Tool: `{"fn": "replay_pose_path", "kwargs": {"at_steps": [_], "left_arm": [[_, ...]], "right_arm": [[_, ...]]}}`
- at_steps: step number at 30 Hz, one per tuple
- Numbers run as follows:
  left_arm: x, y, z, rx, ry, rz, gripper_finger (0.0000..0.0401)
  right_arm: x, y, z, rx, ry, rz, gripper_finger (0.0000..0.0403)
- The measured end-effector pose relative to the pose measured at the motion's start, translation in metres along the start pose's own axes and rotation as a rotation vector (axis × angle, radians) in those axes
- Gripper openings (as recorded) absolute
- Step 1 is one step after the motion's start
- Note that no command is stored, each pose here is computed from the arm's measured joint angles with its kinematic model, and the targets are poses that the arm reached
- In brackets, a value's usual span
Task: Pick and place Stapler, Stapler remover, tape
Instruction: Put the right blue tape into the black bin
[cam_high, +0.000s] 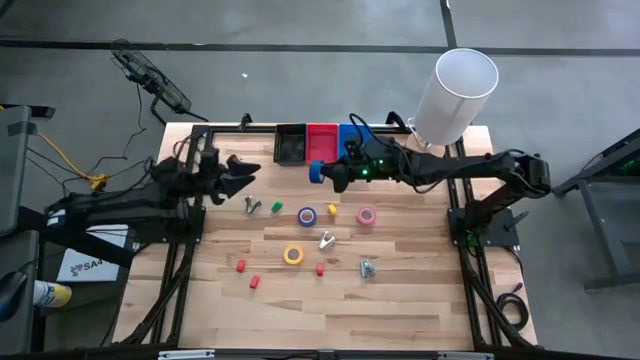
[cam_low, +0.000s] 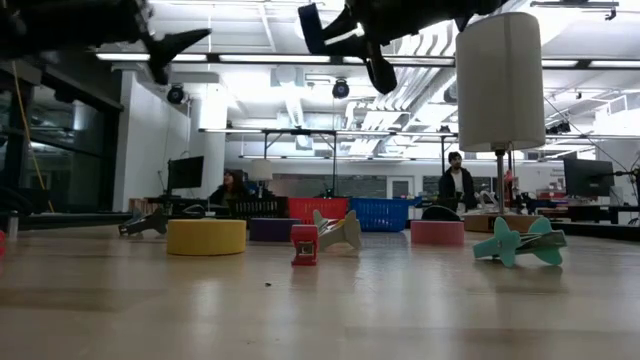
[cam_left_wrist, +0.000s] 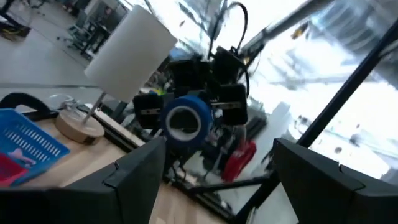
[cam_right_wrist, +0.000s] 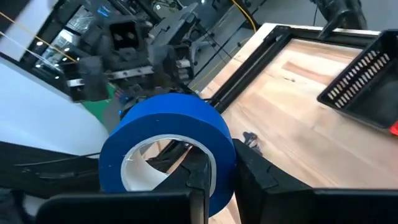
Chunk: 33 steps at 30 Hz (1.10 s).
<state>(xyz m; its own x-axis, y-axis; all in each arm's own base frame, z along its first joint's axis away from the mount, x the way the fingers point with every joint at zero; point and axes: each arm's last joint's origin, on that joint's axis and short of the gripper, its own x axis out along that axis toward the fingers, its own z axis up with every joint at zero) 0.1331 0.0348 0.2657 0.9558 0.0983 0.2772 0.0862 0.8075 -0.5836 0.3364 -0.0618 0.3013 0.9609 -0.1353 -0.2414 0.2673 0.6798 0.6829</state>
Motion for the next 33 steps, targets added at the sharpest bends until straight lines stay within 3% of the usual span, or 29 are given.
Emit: {"fn": "replay_pose_path", "kwargs": {"at_steps": [6, 11, 18, 33], "left_arm": [[0.046, 0.002, 0.008, 0.051, 0.127, 0.007, 0.0292], [0.077, 0.01, 0.004, 0.033, 0.235, -0.006, 0.0292], [0.111, 0.015, 0.005, 0.016, 0.308, -0.051, 0.0292], [0.134, 0.014, 0.012, 0.02, 0.29, -0.04, 0.0292]], "right_arm": [[0.0, -0.004, 0.003, -0.018, 0.019, 0.018, 0.0033], [0.0, -0.002, 0.003, -0.152, 0.011, 0.03, 0.0033], [0.0, -0.005, 0.003, -0.076, 0.003, -0.016, 0.0033], [0.0, -0.006, 0.003, -0.069, -0.048, -0.091, 0.0033]]}}
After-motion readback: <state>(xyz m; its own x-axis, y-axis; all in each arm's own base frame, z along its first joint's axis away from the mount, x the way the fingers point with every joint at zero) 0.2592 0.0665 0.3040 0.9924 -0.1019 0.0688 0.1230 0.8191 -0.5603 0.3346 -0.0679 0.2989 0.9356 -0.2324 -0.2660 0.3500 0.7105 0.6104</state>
